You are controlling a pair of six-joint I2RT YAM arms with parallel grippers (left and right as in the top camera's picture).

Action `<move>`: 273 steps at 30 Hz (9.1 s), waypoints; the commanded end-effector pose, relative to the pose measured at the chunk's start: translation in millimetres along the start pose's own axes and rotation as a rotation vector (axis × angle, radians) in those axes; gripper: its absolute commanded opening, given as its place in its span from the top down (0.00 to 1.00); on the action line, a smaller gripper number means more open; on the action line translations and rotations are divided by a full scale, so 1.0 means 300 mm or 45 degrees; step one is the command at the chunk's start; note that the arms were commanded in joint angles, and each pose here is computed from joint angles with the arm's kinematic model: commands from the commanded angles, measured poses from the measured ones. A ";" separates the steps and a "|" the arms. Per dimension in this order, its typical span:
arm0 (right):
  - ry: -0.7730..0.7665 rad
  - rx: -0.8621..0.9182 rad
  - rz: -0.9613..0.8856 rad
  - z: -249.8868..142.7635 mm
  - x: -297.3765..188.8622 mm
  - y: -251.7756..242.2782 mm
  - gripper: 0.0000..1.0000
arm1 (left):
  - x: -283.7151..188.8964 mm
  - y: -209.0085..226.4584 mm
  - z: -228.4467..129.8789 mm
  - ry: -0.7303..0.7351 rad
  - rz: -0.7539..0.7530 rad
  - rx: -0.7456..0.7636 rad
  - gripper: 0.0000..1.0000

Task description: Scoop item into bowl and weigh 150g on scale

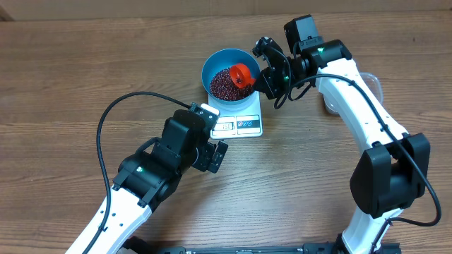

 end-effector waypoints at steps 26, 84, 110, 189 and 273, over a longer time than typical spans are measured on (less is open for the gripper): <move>-0.027 0.020 0.042 0.022 -0.022 0.018 0.97 | 0.003 -0.001 0.002 0.001 -0.012 0.019 0.01; 0.276 0.650 -0.797 -0.403 -0.680 -0.407 0.96 | 0.003 -0.001 0.002 0.001 -0.012 0.019 0.01; 0.166 0.658 -0.542 -0.319 -0.496 -0.330 0.96 | 0.003 -0.001 0.002 0.001 -0.012 0.019 0.01; 0.038 0.619 -0.617 -0.451 -0.667 -0.168 0.00 | 0.003 -0.001 0.002 0.001 -0.012 0.019 0.00; 0.023 0.616 -0.625 -0.448 -0.677 -0.159 0.00 | 0.003 -0.001 0.001 0.002 -0.012 0.019 0.00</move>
Point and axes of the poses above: each gripper's point midway between its finger pads, its own x axis out along the fingers, its own y axis along the line the jaws close on, z = x × y, the point moved 6 cm from there along -x, back along the fingers, and after that the axes turned 4 degrees about -x, right-handed, at the moved point
